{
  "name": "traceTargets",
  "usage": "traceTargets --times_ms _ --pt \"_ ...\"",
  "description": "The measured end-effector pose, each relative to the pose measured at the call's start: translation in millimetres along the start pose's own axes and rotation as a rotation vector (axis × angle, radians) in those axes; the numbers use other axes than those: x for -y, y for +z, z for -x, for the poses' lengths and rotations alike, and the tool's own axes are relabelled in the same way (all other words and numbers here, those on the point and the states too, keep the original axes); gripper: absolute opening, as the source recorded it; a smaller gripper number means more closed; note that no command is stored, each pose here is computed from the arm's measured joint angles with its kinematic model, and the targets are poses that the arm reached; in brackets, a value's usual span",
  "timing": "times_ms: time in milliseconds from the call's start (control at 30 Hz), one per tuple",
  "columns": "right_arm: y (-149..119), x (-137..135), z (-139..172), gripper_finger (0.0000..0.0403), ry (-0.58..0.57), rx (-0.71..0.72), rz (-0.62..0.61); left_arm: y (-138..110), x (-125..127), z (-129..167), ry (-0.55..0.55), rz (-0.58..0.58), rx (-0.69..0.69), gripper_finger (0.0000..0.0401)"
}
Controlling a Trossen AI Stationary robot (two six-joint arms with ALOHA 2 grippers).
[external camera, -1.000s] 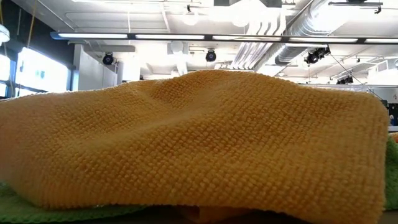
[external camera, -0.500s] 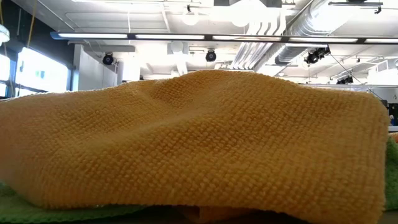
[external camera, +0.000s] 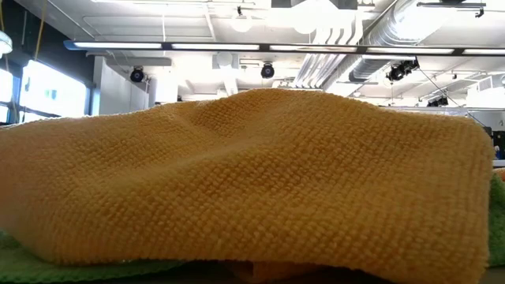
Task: Sort microfiber towel by color & place in baskets
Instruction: Put the green microfiber towel into the bottom transparent bin
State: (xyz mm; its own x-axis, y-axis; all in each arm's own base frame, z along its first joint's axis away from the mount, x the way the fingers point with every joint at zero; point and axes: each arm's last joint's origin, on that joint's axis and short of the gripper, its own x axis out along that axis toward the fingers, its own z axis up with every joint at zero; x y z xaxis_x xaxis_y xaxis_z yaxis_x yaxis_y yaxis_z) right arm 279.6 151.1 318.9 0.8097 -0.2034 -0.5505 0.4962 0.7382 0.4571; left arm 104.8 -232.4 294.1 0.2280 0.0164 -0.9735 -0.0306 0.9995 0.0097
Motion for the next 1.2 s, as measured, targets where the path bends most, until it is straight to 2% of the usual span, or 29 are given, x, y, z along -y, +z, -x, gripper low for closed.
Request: traceTargets --times_ms 100,233,300,500,733,900,1200 --pt "-0.1 0.3 0.0 0.0139 -0.002 -0.001 0.002 -2.9 0.8 -13.6 0.004 -0.001 0.002 0.0088" --pt "-0.3 0.6 0.0 0.0139 -0.005 -0.003 0.004 -8.3 4.2 -41.3 -0.031 0.009 0.014 0.0019" --pt "-0.4 0.7 0.0 0.0139 -0.006 -0.003 0.005 -11.7 5.1 -56.8 -0.056 0.015 0.024 0.0006" --pt "-0.6 1.2 0.0 0.0139 -0.011 -0.005 0.009 -24.3 1.2 -99.6 -0.123 0.050 0.014 0.0004" --pt "-0.5 1.2 0.0 0.0139 -0.012 -0.002 0.009 -33.7 -5.6 -124.6 -0.169 0.134 -0.001 0.0003" --pt "-0.5 1.2 0.0 0.0139 -0.012 -0.002 0.008 -33.7 -5.0 -125.9 -0.183 0.148 0.004 0.0011" --pt "-0.5 1.2 0.0 0.0139 -0.012 -0.003 0.009 -26.3 1.8 -103.4 -0.240 0.175 -0.007 0.0074"
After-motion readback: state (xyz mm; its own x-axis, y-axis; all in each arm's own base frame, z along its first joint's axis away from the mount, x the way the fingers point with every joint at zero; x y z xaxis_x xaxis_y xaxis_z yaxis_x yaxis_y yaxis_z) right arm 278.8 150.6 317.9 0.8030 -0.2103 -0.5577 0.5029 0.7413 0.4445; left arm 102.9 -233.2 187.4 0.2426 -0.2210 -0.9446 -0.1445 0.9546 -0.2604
